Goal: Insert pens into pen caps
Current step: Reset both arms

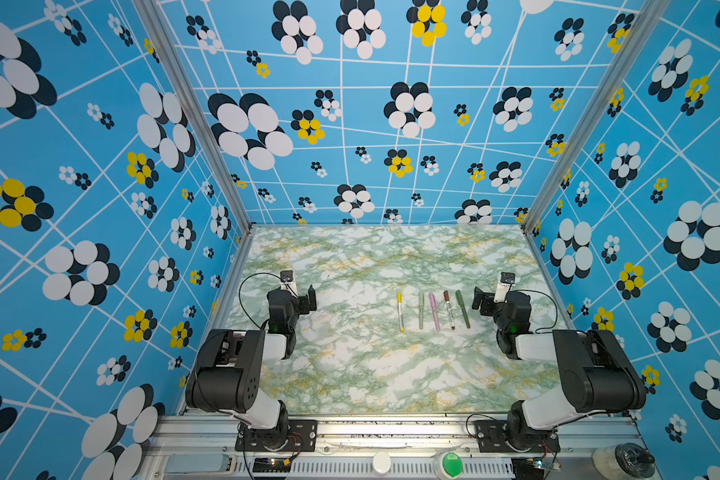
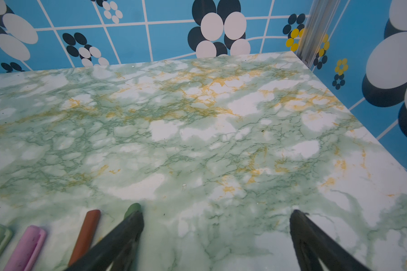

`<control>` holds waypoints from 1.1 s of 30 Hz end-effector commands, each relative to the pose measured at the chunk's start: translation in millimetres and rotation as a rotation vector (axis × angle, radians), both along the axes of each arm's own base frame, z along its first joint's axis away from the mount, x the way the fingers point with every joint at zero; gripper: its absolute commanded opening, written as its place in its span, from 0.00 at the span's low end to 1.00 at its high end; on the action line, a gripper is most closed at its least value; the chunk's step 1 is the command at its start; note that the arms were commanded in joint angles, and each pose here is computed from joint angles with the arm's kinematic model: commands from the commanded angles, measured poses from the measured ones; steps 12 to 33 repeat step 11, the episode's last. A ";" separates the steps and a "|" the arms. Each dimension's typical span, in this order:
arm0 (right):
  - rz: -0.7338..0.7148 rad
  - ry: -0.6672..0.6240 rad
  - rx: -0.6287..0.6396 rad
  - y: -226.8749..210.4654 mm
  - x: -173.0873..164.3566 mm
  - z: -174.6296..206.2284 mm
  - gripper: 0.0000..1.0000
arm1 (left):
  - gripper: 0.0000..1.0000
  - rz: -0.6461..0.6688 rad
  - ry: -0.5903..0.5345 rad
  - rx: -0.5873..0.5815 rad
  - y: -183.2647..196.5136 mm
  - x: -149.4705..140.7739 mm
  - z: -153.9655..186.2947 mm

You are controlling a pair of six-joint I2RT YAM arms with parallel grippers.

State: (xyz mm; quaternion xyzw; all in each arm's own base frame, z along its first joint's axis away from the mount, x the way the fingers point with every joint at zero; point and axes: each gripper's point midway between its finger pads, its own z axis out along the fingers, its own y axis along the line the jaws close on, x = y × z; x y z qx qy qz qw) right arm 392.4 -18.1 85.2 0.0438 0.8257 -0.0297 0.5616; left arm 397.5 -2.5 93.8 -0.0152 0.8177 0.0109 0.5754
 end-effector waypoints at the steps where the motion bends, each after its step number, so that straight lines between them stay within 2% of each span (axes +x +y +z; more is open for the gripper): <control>1: 0.012 -0.019 0.005 1.8 4.7 6.9 0.99 | 0.99 -0.009 -0.016 0.008 1.0 0.3 2.3; 33: 0.012 -0.020 0.005 1.6 4.5 7.1 0.99 | 0.99 -0.009 -0.015 0.008 1.0 0.0 1.8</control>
